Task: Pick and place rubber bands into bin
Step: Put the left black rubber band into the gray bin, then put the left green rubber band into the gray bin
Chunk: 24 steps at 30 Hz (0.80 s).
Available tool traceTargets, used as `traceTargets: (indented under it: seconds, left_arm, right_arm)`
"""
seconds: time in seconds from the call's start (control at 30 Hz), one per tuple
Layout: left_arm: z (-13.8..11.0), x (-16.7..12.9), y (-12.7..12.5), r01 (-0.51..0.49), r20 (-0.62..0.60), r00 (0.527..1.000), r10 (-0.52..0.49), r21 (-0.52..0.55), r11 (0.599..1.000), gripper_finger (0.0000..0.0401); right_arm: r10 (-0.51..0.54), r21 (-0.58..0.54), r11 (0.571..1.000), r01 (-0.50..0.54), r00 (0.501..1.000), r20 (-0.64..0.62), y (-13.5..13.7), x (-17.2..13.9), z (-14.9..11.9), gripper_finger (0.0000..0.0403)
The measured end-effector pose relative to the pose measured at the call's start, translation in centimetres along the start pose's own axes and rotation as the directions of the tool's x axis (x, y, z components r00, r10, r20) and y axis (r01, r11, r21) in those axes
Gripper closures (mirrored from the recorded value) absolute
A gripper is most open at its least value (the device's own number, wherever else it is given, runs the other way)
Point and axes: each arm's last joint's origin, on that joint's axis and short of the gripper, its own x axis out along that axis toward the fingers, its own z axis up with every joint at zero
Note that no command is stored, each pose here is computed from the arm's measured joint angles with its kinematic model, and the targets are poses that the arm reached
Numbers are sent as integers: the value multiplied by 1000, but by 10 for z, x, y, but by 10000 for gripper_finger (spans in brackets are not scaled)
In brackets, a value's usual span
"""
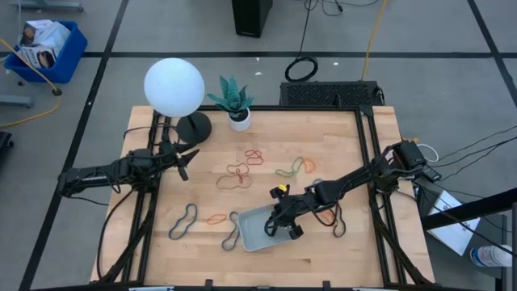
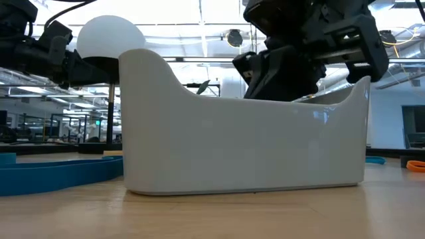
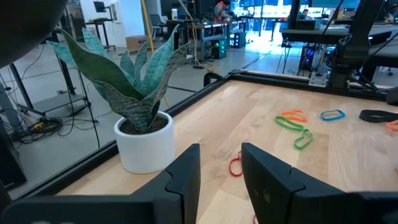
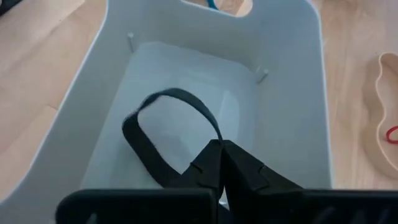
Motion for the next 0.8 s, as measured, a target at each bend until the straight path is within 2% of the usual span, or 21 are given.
traceTargets:
  seconds: [0.5,0.8]
  left_arm:
    - [0,0,0,0,0,1000,0,2,1000,277]
    - [0,0,0,1,-1,1000,-1,3,1000,277]
  right_arm:
    - [-1,0,1000,1,1000,6,0,-1,1,353]
    - [-4,1,1000,4,1000,6,-1,-2,1,281]
